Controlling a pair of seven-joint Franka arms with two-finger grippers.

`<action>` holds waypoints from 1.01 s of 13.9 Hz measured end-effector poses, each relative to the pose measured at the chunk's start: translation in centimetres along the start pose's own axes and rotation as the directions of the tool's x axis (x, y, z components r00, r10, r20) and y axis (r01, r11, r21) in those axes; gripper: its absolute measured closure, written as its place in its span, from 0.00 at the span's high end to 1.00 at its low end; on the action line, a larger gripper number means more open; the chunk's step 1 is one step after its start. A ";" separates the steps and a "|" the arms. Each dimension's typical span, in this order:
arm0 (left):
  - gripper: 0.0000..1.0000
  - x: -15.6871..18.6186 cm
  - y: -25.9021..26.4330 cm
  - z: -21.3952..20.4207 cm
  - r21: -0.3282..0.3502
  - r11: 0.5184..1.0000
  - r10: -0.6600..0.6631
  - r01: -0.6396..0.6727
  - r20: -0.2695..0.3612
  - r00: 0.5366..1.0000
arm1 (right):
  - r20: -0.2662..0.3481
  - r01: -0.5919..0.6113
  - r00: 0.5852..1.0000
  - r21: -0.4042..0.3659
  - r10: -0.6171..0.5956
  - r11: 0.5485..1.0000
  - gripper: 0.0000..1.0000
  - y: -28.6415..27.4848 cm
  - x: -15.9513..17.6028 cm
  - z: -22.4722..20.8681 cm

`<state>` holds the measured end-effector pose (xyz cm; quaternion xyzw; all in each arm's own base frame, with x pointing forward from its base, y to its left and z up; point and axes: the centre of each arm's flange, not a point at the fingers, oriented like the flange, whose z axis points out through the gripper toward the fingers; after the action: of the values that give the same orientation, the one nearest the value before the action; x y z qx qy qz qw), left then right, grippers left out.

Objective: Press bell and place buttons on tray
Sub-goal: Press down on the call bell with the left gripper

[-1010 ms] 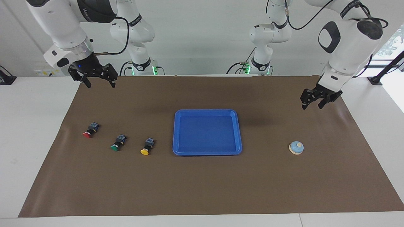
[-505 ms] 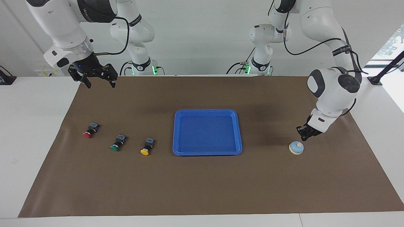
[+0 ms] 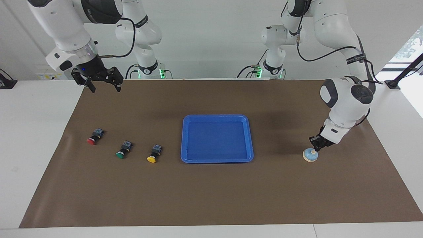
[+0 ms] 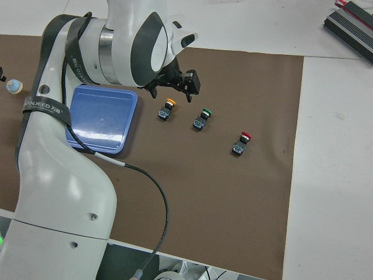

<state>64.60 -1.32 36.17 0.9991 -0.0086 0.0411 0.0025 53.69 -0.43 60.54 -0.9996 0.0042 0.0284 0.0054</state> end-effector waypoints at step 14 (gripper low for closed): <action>0.01 -0.1 -0.5 -1.8 0.002 1.000 -0.008 0.008 0.026 1.000 | 0.006 0.000 1.000 0.000 0.000 1.000 1.00 0.0 -0.1 0.1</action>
<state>64.33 -0.79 37.98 0.9996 -0.0045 0.0281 0.0015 53.62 -0.42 60.48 -0.9995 0.0041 0.0316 0.0054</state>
